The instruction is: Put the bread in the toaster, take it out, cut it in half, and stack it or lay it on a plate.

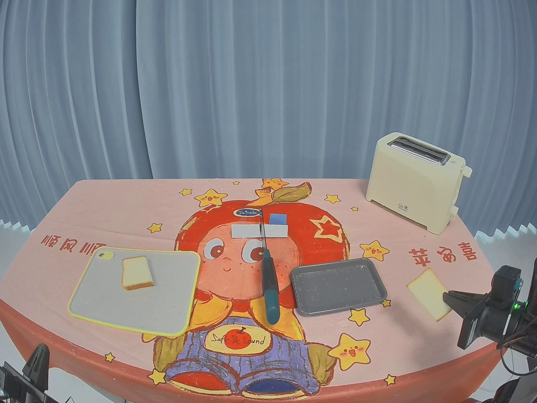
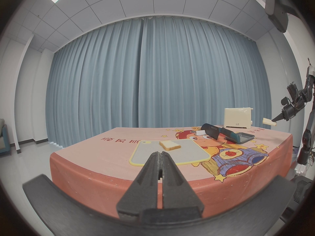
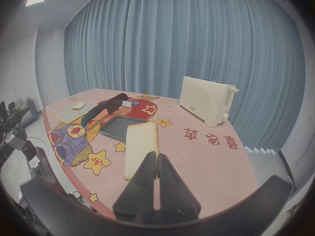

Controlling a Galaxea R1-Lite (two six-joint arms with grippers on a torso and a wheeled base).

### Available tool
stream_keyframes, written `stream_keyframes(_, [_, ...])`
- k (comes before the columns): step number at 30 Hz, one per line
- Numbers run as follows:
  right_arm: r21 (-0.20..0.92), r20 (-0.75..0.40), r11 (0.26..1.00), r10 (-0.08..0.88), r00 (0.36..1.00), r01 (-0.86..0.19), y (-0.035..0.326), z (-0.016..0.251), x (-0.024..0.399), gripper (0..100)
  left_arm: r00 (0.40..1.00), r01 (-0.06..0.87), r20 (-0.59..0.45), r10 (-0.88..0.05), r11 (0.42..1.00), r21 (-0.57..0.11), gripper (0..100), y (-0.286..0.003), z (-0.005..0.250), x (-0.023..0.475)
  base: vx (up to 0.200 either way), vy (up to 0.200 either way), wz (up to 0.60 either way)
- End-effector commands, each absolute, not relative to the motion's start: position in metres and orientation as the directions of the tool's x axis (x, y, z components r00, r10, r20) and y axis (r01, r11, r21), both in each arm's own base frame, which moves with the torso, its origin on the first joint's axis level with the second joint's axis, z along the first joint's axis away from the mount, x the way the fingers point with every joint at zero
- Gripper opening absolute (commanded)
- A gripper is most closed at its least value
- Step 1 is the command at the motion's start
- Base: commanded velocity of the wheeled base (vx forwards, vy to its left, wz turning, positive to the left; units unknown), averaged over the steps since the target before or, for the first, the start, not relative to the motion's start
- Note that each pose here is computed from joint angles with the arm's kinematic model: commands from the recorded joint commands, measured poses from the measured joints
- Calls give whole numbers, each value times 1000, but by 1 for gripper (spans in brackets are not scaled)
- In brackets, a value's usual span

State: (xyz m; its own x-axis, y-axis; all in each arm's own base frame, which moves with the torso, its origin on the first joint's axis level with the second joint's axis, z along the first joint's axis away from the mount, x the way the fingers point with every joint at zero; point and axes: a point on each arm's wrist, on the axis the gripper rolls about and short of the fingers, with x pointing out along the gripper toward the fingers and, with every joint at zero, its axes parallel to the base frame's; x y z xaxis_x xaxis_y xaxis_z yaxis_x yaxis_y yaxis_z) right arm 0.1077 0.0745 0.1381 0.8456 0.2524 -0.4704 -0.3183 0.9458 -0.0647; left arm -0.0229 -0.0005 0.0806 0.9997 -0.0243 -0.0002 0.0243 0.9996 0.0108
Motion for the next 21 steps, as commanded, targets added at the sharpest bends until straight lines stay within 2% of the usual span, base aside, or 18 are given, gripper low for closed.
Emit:
stream_keyframes(1, [-68, -474, 940, 263, 840, -333, 75, 136, 105, 0, 1000, 25, -8, -25, 1000, 11, 0, -1, 76, -22, 0, 0, 0])
stream_keyframes(21, [-62, -455, 941, 269, 849, -332, 77, 141, 107, 0, 1000, 25, -8, -25, 1000, 11, 0, -1, 76, -22, 0, 0, 0])
